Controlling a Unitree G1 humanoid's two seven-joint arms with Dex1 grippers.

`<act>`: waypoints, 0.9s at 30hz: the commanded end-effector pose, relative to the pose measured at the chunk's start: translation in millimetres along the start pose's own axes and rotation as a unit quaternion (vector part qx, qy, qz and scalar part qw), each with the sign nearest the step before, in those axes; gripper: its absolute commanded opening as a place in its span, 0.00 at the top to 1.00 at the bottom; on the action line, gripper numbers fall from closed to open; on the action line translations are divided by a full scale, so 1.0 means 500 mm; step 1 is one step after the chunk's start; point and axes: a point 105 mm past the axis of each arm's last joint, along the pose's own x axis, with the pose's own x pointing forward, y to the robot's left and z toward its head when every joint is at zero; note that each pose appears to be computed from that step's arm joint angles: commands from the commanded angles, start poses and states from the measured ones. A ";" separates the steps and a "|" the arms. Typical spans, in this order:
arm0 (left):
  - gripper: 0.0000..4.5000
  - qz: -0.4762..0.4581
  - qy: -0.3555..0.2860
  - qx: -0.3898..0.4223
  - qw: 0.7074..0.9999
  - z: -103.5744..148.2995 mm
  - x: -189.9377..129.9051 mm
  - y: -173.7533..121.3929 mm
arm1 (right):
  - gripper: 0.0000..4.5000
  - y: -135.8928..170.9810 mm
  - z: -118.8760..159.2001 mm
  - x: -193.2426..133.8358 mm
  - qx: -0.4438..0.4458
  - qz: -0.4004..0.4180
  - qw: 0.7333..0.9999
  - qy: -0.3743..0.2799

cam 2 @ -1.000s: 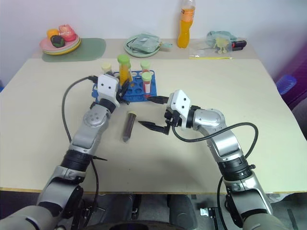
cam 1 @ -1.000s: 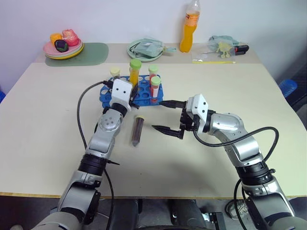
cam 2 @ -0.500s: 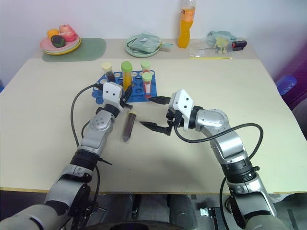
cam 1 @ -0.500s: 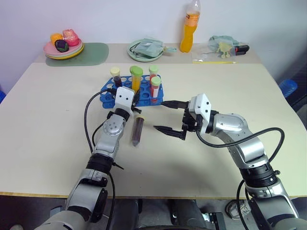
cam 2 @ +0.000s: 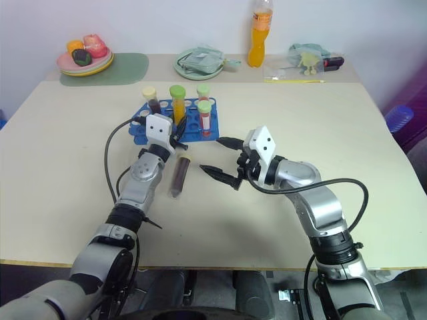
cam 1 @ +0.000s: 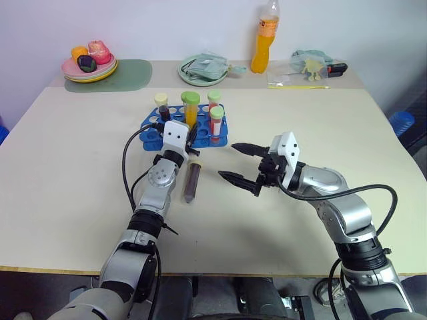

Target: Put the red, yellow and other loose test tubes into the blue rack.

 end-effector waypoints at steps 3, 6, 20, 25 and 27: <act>0.82 0.000 -0.016 -0.025 1.000 0.015 0.005 -0.003 | 0.03 0.006 0.019 -0.010 -0.014 -0.005 1.000 -0.016; 0.82 0.004 -0.014 -0.036 0.999 0.012 0.003 -0.004 | 0.03 0.006 0.018 -0.010 -0.013 -0.006 1.000 -0.015; 0.82 0.019 -0.009 -0.073 0.997 0.000 0.009 -0.005 | 0.03 0.010 0.016 0.000 -0.015 0.002 1.000 -0.016; 0.82 0.002 -0.018 -0.054 0.998 0.010 0.014 -0.021 | 0.03 0.013 0.017 0.001 -0.016 0.004 1.000 -0.017; 0.82 0.003 -0.014 -0.052 0.999 0.005 0.012 -0.019 | 0.03 0.013 0.017 0.001 -0.016 0.005 1.000 -0.017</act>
